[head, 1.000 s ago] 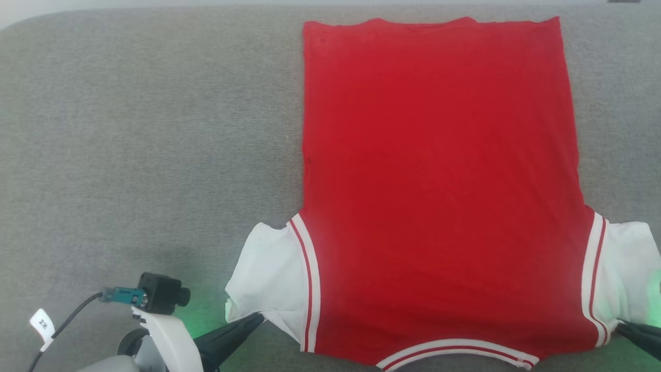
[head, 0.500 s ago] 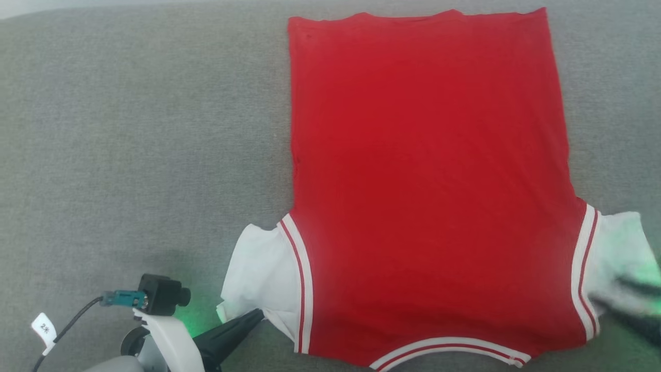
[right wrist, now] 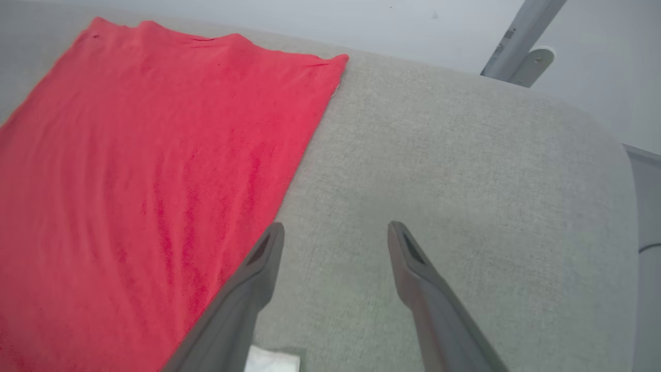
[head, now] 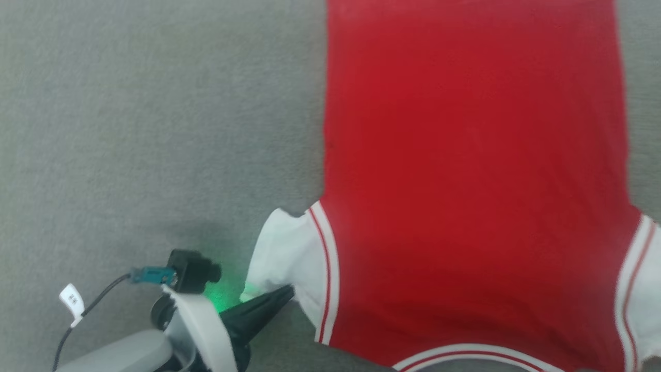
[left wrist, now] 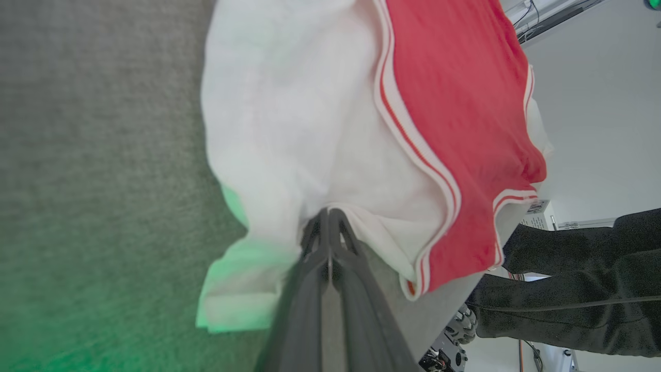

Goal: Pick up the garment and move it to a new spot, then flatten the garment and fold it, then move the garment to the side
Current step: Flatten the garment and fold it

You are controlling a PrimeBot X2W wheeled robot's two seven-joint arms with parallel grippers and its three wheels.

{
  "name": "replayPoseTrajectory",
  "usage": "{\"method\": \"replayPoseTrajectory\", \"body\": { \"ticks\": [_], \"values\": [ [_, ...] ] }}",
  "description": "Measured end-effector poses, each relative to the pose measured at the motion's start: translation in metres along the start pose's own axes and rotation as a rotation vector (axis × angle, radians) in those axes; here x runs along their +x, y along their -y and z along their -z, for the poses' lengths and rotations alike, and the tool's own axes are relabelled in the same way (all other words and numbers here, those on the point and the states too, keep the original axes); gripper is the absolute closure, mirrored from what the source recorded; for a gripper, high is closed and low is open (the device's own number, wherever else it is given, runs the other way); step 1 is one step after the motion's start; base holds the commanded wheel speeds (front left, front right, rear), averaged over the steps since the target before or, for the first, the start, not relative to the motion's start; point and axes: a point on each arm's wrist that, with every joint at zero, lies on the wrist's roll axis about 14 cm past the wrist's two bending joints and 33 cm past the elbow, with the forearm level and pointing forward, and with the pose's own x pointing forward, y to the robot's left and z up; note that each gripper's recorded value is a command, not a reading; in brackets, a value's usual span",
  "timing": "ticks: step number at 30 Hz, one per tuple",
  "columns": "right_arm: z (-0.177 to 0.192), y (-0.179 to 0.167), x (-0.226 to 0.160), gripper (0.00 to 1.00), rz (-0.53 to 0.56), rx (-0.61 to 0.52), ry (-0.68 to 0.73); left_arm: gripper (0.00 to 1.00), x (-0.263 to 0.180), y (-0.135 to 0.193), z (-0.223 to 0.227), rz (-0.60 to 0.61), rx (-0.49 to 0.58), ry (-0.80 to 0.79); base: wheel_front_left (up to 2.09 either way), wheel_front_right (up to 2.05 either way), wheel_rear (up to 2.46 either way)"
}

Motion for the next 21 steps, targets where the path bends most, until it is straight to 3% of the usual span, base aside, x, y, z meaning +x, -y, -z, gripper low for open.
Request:
{"method": "replayPoseTrajectory", "body": {
  "ticks": [9, 15, 21],
  "values": [
    [-0.036, 0.000, 0.116, 0.00, 0.052, -0.012, -0.096, 1.00, 0.010, -0.008, -0.007, -0.013, -0.033, 0.035, 0.00, 0.00, 0.00],
    [-0.030, -0.001, 0.175, 0.00, 0.106, -0.015, -0.230, 1.00, 0.014, -0.015, -0.005, -0.028, -0.071, 0.051, 0.00, 0.00, 0.00],
    [-0.013, -0.002, 0.209, 0.00, 0.130, -0.025, -0.343, 1.00, 0.017, -0.022, -0.004, -0.043, -0.096, 0.059, 0.00, 0.00, 0.00]
  ]
}}
